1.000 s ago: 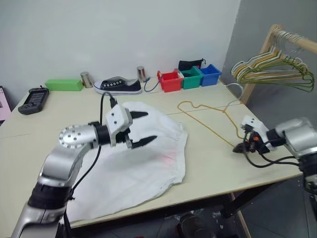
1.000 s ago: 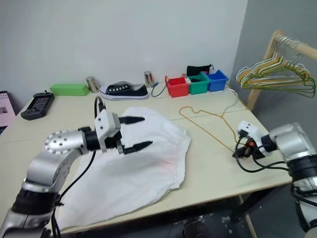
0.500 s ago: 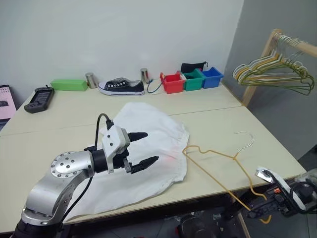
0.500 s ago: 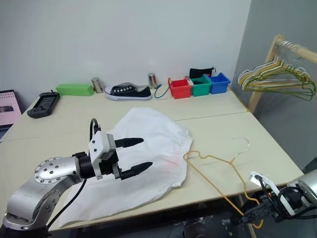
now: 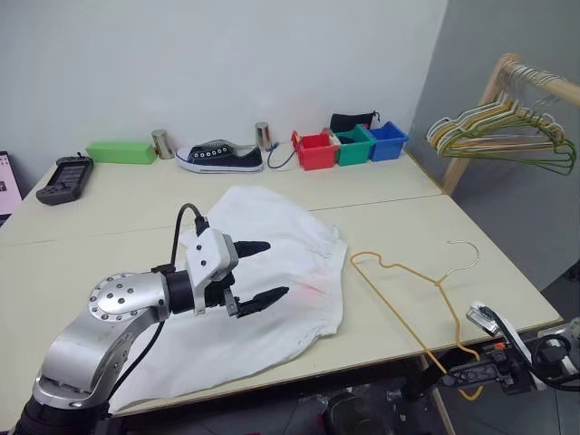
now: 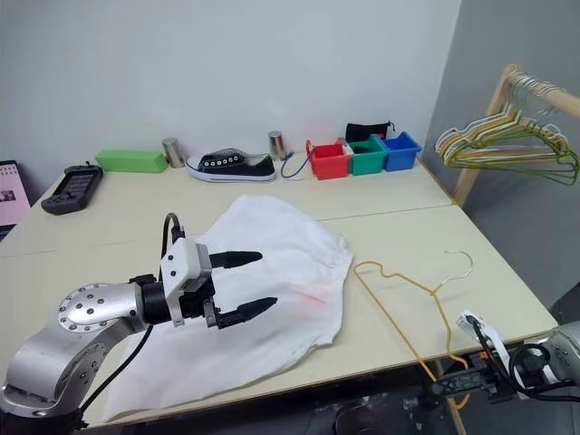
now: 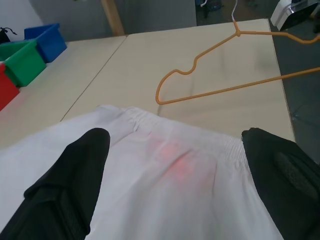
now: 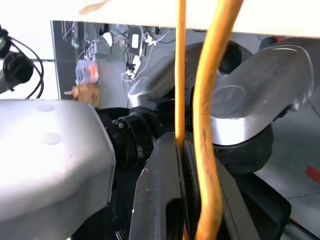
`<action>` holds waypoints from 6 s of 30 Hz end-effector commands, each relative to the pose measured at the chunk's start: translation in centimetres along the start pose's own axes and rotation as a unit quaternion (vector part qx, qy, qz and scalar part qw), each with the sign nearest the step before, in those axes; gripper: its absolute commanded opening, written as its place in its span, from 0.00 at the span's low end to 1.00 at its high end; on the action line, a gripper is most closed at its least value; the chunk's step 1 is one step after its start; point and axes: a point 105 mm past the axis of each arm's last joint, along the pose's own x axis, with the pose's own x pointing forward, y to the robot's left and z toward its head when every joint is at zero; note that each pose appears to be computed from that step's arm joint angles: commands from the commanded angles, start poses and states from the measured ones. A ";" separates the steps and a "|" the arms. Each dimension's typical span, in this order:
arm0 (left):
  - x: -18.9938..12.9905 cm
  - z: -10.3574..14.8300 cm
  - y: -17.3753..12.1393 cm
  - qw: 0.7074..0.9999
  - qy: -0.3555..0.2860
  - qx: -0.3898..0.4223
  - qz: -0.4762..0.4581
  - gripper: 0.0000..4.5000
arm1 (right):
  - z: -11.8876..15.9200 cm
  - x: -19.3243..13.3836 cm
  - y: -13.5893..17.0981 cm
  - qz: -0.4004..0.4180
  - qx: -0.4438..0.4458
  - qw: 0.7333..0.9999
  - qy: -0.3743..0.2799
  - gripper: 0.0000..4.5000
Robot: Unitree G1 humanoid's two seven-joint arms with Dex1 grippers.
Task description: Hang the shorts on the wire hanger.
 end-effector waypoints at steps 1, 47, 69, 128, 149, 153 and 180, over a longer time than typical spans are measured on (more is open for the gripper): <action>-0.1 0.4 0.2 1.000 0.002 0.016 -0.005 1.00 | -0.6 0.7 0.6 0.006 -0.030 0.999 0.023 0.00; -0.3 1.6 0.6 1.000 -0.014 0.007 0.010 1.00 | -1.3 -0.5 0.0 0.007 0.039 0.998 -0.042 0.00; 0.1 2.0 0.3 1.000 -0.018 0.012 0.015 1.00 | -0.8 4.3 2.2 0.076 0.043 0.996 -0.009 0.00; 2.8 5.0 14.9 0.920 0.141 0.357 -0.071 1.00 | 24.8 3.4 9.9 -0.346 -0.673 0.649 -0.072 0.00; 3.8 1.9 16.2 0.908 0.195 0.366 -0.055 0.72 | 22.7 4.5 14.4 -0.324 -0.715 0.614 -0.082 0.00; 3.7 1.7 16.0 0.909 0.197 0.362 -0.065 0.53 | 22.6 4.5 14.3 -0.325 -0.714 0.615 -0.082 0.00; 1.9 0.3 16.0 0.903 0.225 0.359 -0.067 0.00 | 21.8 2.1 14.4 -0.316 -0.686 0.650 -0.086 0.58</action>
